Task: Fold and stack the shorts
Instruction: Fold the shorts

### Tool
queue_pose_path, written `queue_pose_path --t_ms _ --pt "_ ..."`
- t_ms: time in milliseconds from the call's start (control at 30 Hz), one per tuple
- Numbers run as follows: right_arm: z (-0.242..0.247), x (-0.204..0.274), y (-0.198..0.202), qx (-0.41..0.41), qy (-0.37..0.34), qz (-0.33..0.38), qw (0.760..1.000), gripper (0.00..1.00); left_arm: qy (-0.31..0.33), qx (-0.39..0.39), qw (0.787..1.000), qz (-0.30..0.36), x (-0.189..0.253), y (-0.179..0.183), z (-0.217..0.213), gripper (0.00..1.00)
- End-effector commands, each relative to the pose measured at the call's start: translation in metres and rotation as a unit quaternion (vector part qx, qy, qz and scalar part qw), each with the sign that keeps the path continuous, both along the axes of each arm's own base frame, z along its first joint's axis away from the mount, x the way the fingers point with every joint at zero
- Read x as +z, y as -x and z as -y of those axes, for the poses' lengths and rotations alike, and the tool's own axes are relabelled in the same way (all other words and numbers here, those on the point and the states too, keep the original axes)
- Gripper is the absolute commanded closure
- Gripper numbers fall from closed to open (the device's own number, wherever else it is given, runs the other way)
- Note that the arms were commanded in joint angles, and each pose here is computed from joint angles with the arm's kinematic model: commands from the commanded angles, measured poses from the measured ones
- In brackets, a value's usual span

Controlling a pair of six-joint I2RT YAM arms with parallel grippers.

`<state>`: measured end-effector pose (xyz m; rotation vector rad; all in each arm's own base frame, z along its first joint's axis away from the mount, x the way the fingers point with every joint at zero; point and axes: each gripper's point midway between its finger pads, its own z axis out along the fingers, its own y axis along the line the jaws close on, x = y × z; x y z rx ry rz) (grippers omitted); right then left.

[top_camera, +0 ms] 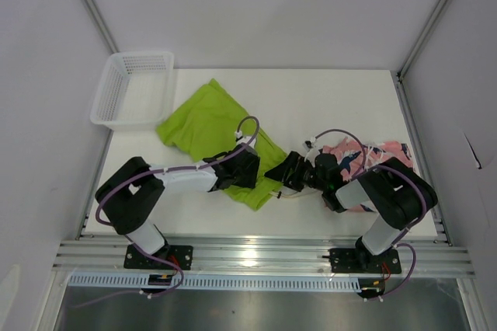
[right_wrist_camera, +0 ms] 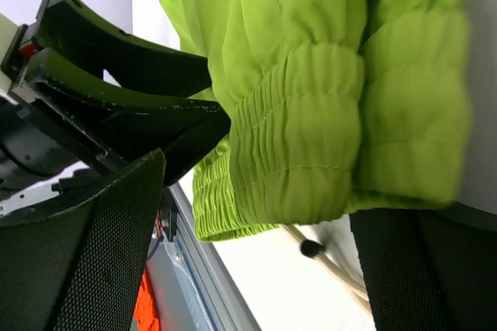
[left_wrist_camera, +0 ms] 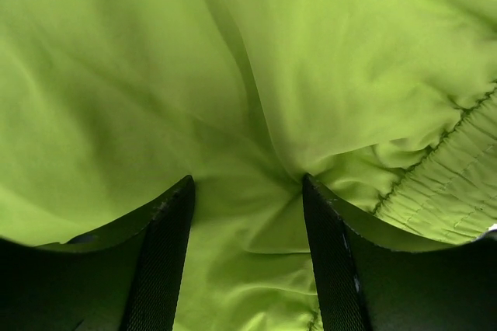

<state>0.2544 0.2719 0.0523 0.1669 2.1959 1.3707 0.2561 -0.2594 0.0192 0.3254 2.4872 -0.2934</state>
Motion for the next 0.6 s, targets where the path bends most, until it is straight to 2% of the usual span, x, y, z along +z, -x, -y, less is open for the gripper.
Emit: queue_pose_path --t_ms 0,300,433,467,500,567 --pt "0.008 -0.035 0.015 -0.031 0.046 -0.047 0.997 0.06 0.019 0.008 1.000 -0.021 -0.016 0.016 0.011 0.40" --pt "0.006 -0.038 0.018 -0.080 0.039 -0.063 0.994 0.21 0.041 0.055 0.998 -0.016 -0.005 0.033 0.026 0.39" --pt "0.011 -0.037 0.015 -0.097 0.055 -0.066 0.992 0.38 0.068 0.066 0.995 -0.008 0.007 0.036 0.030 0.39" --pt "0.013 -0.037 0.013 -0.099 0.065 -0.062 0.991 0.44 0.081 0.066 0.995 -0.003 0.014 0.035 0.033 0.38" --pt "0.015 -0.042 0.014 -0.100 0.084 -0.075 0.989 0.54 0.085 0.065 0.994 0.000 0.018 0.036 0.033 0.38" --pt "0.018 -0.034 0.010 -0.100 0.099 -0.066 0.988 0.63 0.087 0.061 0.994 0.008 0.032 0.034 0.032 0.37"
